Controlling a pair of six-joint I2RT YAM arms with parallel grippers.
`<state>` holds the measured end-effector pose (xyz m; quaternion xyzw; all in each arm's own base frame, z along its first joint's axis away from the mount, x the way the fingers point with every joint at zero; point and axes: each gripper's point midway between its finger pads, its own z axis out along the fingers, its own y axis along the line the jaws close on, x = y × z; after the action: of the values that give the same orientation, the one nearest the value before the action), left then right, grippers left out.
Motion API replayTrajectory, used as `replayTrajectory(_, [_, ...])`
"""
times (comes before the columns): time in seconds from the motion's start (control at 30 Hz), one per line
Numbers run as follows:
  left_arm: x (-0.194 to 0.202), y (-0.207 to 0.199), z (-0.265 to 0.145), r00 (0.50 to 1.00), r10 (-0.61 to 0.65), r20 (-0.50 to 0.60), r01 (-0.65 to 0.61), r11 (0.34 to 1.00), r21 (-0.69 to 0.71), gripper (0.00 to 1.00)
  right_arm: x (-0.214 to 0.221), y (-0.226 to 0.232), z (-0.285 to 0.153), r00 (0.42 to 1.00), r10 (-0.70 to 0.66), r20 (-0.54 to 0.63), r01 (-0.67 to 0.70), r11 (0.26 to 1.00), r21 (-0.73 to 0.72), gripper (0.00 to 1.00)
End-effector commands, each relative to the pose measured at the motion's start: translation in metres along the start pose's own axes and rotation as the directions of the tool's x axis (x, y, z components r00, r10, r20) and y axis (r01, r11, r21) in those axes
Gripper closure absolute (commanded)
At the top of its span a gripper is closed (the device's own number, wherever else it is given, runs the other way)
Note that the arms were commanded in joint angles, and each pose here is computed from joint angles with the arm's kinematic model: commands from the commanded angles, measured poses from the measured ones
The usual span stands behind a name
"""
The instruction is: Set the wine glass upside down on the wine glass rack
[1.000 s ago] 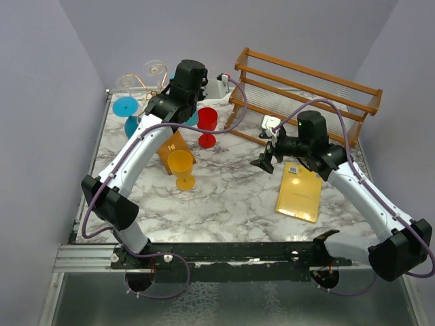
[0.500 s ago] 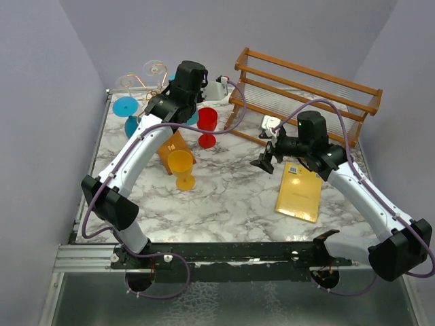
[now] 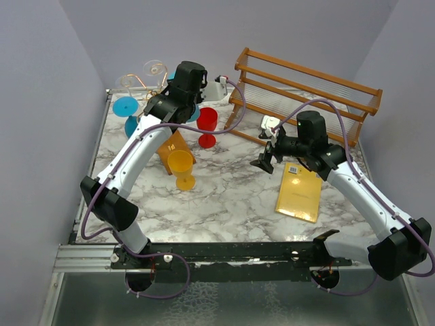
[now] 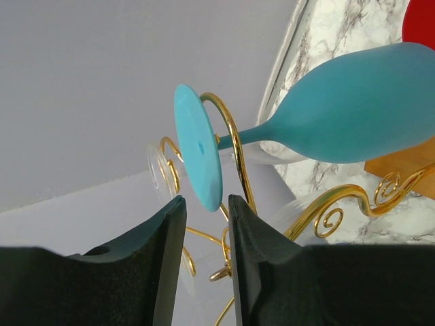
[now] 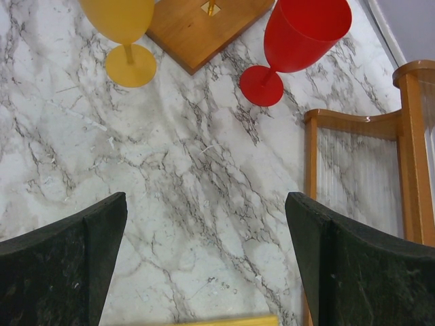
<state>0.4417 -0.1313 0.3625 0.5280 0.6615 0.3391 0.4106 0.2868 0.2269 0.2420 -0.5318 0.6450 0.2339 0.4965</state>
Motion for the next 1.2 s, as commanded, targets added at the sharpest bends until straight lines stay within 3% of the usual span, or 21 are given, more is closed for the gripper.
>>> replayTrajectory(0.0, [0.002,0.020,-0.025,0.997,-0.071,0.032,0.073,0.996,-0.046,0.64,-0.001,0.002,0.003,1.000,-0.009,0.018,0.009,1.000,-0.020,0.00])
replayTrajectory(0.37, [-0.015,0.037,-0.057,0.947,-0.251,0.198,0.264,0.964,-0.040,0.48,-0.002,0.000,0.005,1.000,0.007,0.024,-0.007,1.000,-0.016,0.00])
replayTrajectory(0.43, [-0.021,0.043,-0.067,0.903,-0.345,0.255,0.365,0.930,-0.036,0.45,-0.004,-0.002,0.006,1.000,0.018,0.026,-0.018,1.000,-0.006,0.00])
replayTrajectory(0.6, [-0.025,0.063,-0.089,0.711,-0.598,0.370,0.625,0.779,0.058,0.35,-0.015,-0.010,0.014,0.997,0.060,0.039,-0.060,0.998,-0.016,0.00])
replayTrajectory(0.8, [-0.014,0.055,-0.096,0.531,-0.755,0.384,0.741,0.634,0.221,0.01,-0.040,-0.044,0.038,0.990,0.134,0.044,-0.136,0.989,0.054,0.03])
replayTrajectory(0.9, [-0.005,0.051,-0.100,0.448,-0.812,0.374,0.779,0.560,0.282,0.01,-0.049,-0.067,0.060,0.984,0.176,0.038,-0.179,0.976,0.126,0.05])
replayTrajectory(1.0, [0.003,0.049,-0.106,0.411,-0.830,0.377,0.793,0.529,0.301,0.01,-0.053,-0.086,0.084,0.976,0.218,0.009,-0.215,0.958,0.189,0.08])
replayTrajectory(1.17, [0.015,0.048,-0.115,0.406,-0.827,0.390,0.803,0.526,0.280,0.01,-0.048,-0.106,0.125,0.960,0.279,-0.036,-0.261,0.931,0.256,0.16])
